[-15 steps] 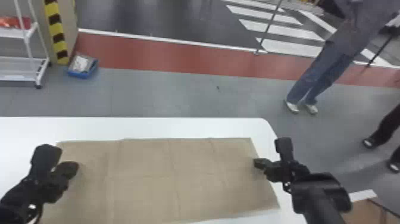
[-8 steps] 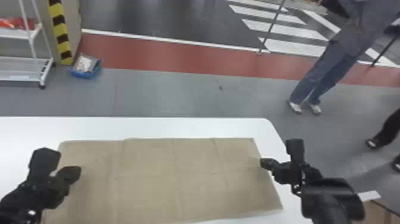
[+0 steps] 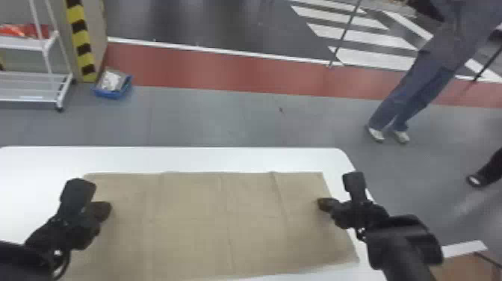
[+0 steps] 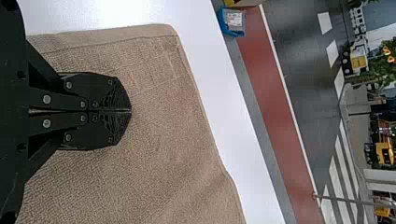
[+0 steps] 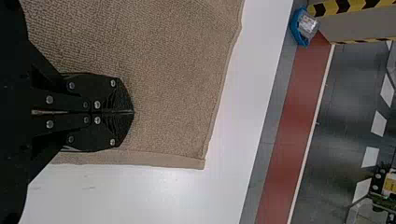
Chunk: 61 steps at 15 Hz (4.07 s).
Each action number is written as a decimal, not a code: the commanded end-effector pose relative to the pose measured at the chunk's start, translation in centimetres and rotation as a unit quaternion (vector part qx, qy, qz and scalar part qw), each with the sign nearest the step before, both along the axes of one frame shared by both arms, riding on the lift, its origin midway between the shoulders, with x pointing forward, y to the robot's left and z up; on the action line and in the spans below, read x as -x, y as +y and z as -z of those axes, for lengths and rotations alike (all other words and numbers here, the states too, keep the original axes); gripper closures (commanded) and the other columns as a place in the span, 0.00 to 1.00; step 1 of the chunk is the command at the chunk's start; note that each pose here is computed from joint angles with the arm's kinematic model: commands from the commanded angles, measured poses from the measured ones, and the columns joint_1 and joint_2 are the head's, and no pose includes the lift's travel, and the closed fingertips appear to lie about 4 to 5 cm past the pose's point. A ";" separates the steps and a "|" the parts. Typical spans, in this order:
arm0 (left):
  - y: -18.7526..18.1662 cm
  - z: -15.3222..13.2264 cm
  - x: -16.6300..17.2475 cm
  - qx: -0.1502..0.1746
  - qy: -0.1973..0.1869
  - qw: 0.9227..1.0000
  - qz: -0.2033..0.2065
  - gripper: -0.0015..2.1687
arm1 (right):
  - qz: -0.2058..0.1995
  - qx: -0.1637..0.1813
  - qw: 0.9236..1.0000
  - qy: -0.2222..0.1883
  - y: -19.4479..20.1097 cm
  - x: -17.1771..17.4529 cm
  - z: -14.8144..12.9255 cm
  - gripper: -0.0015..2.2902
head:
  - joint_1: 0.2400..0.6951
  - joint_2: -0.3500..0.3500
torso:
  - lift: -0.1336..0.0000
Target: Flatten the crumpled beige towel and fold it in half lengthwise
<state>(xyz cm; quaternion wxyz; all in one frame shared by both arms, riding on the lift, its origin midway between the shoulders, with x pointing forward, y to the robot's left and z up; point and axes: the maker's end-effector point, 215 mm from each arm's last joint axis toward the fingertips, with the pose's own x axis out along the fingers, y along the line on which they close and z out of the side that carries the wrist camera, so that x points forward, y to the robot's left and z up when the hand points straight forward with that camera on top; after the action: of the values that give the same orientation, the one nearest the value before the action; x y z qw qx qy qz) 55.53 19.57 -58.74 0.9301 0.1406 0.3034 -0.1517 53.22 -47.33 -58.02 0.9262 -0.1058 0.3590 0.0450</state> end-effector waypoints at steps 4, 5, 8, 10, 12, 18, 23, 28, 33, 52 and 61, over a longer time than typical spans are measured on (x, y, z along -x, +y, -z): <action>1.4 -0.4 -1.5 -0.012 -0.019 1.000 -0.004 0.83 | -0.009 0.008 1.000 0.004 1.9 -2.1 -0.1 0.88 | 1.00 0.14 | 1.00; 1.7 -0.4 -1.6 -0.014 -0.020 1.000 -0.006 0.83 | -0.006 0.008 1.000 0.004 1.8 -2.5 -0.2 0.88 | 1.00 0.15 | 1.00; 3.6 -0.2 -1.6 -0.026 -0.020 0.999 -0.015 0.83 | -0.002 0.016 1.000 0.003 1.4 -2.6 -0.4 0.88 | 1.00 0.17 | 1.00; 4.9 0.3 -1.3 -0.031 -0.017 0.999 -0.023 0.83 | 0.007 0.017 1.000 0.007 0.4 -2.3 -0.3 0.88 | 1.00 0.19 | 1.00; 5.4 0.8 -0.9 -0.041 -0.013 0.999 -0.023 0.83 | 0.011 0.017 1.000 0.008 -0.1 -2.2 -0.3 0.88 | 1.00 0.19 | 1.00; 5.3 -0.2 1.1 -0.018 -0.021 0.999 -0.026 0.82 | 0.011 -0.020 0.999 -0.045 -0.9 -1.1 -2.6 0.81 | 1.00 0.18 | 1.00; 6.1 -7.0 4.0 0.048 -0.080 0.995 -0.034 0.02 | -0.024 -0.043 0.991 -0.126 0.4 1.3 -9.2 0.01 | 1.00 0.18 | 1.00; 9.7 -9.2 7.7 0.055 -0.101 0.993 -0.038 0.06 | -0.054 -0.019 0.991 -0.121 -0.6 8.1 -9.0 0.05 | 1.00 0.17 | 1.00; 11.4 -8.7 13.8 0.033 -0.093 0.995 -0.025 0.06 | -0.141 0.024 0.981 -0.129 1.8 14.8 -9.2 0.08 | 1.00 0.20 | 1.00; 11.0 -1.0 18.9 -0.068 -0.054 0.996 0.012 0.09 | -0.165 0.126 0.977 -0.048 -3.0 18.3 -0.9 0.17 | 1.00 0.06 | 1.00; 12.0 -0.4 18.6 -0.074 -0.052 0.996 0.003 0.08 | -0.149 0.111 0.982 -0.018 -3.6 17.4 0.7 0.21 | 1.00 0.07 | 1.00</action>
<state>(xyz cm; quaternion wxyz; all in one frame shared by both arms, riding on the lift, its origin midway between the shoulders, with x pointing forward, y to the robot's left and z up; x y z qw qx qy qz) 36.92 31.53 -58.33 0.9310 0.2183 0.2650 -0.1240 35.66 -50.89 -58.67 0.8977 -0.2626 0.3242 0.1419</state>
